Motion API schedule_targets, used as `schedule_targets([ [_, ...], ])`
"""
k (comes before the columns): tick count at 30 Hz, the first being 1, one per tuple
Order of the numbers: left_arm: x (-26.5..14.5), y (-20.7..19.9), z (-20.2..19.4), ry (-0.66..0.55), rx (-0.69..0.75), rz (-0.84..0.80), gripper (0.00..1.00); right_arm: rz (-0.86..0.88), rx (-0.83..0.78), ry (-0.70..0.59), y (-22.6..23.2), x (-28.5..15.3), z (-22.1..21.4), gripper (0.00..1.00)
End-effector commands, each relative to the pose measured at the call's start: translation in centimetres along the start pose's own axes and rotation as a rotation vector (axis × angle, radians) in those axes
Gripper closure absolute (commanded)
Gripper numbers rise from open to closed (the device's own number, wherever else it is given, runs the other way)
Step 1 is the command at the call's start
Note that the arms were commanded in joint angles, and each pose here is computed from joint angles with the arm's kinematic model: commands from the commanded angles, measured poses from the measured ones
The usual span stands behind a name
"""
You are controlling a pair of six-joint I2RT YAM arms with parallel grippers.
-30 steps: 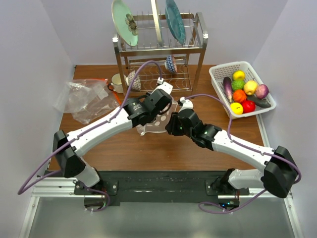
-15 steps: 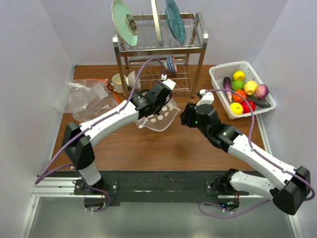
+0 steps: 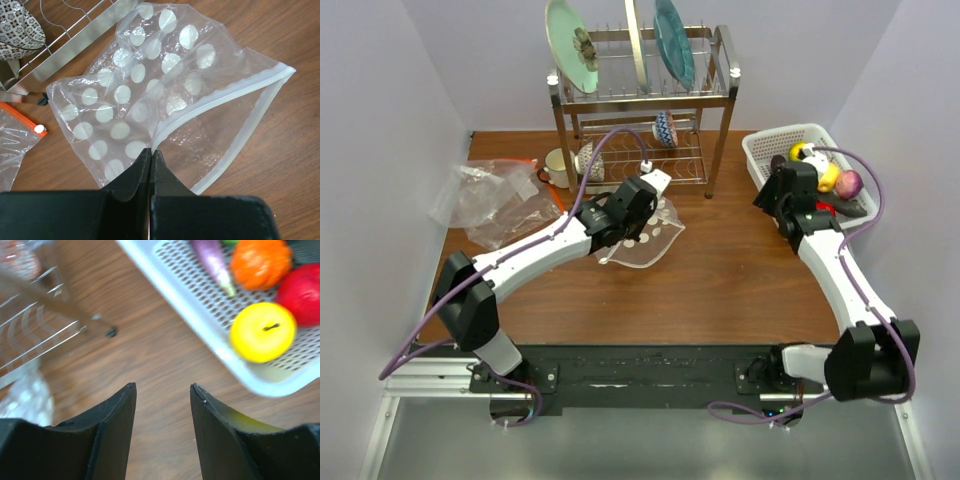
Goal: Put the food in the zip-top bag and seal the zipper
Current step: Pick up the fake fruit from the bin.
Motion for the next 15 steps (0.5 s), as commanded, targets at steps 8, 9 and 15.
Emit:
schedule_targets([
  [8, -1.5, 0.5, 1.6, -0.127, -0.041, -0.022, 1.00, -0.220, -0.008, -0.001, -4.3, 5.6, 5.1, 0.34],
  [9, -1.5, 0.5, 1.6, -0.129, -0.042, -0.024, 1.00, -0.223, -0.009, 0.014, -4.2, 6.1, 5.0, 0.33],
  [15, -1.7, 0.6, 1.4, -0.124, -0.040, -0.019, 1.00, -0.337, -0.043, 0.087, -5.5, 8.9, 3.8, 0.03],
])
Point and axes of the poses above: each gripper's point midway between its finger pads, its own x axis out along the fingers, its own y axis along the line the jaws close on, z = x × y, the point moved 5 cm from there along -x, back along the fingers, and after that the axes turned 6 degrees about x, right-handed, at the moved point
